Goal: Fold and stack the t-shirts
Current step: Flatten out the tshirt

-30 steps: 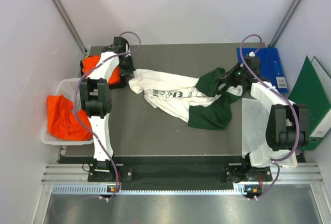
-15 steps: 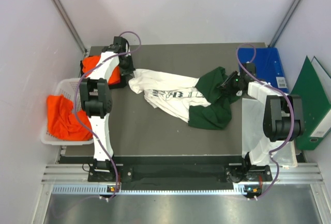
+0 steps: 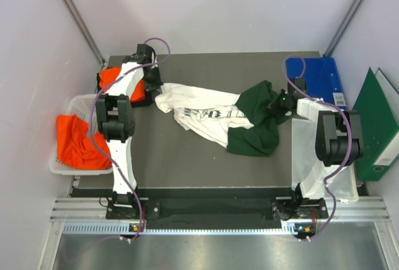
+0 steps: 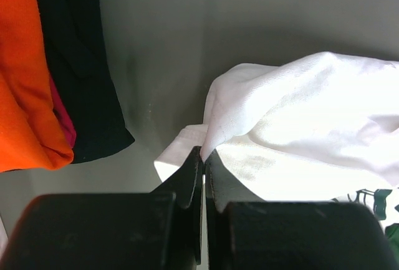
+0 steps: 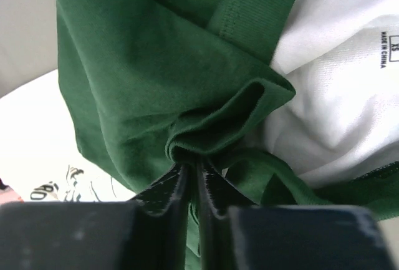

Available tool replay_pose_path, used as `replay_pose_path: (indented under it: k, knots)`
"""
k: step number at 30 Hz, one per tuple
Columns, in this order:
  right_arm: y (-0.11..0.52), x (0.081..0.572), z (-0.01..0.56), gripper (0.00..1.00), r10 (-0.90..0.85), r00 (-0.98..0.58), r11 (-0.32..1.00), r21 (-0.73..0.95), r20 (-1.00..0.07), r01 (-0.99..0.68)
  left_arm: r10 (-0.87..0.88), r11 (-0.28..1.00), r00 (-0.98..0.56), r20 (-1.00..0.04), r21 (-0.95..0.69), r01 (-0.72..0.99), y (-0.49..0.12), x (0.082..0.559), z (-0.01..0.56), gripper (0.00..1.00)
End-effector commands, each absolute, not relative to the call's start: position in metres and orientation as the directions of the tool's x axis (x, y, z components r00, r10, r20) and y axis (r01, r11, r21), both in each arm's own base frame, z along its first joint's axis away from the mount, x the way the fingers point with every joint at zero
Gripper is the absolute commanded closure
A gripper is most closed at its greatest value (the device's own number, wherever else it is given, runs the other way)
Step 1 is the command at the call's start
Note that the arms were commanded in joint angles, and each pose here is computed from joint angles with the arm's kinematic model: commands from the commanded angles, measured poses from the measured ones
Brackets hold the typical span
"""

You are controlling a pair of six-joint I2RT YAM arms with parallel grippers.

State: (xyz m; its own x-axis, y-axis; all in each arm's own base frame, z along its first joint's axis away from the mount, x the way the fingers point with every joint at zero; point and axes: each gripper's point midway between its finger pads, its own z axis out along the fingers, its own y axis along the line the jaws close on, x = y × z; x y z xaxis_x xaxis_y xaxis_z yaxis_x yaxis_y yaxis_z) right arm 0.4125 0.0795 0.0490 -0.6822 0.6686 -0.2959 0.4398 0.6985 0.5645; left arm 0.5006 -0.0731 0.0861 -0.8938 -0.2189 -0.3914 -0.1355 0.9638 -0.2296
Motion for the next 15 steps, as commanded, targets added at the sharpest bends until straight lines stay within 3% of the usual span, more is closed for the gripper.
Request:
replay_pose_path:
  k: [1,8,10,13,15]
  knots:
    - [0.083,0.437,0.074,0.97,0.635,-0.666,0.730,0.588,-0.392,0.350,-0.207,0.966,-0.882,-0.423,-0.229,-0.118,-0.074,0.506,0.101,1.00]
    - [0.083,0.445,0.122,1.00,0.635,-0.618,0.728,0.627,-0.464,0.277,-0.211,0.966,-0.874,-0.438,-0.228,-0.119,-0.073,0.510,0.106,1.00]
    - [0.083,0.450,0.144,1.00,0.638,-0.590,0.725,0.643,-0.494,0.245,-0.210,0.967,-0.872,-0.442,-0.226,-0.119,-0.073,0.511,0.108,0.81]
    - [0.084,0.456,0.169,1.00,0.643,-0.557,0.718,0.667,-0.526,0.200,-0.211,0.969,-0.866,-0.453,-0.217,-0.122,-0.070,0.510,0.111,0.38]
    - [0.083,0.460,0.185,1.00,0.653,-0.529,0.710,0.681,-0.542,0.177,-0.207,0.970,-0.863,-0.461,-0.212,-0.119,-0.069,0.510,0.114,0.20]
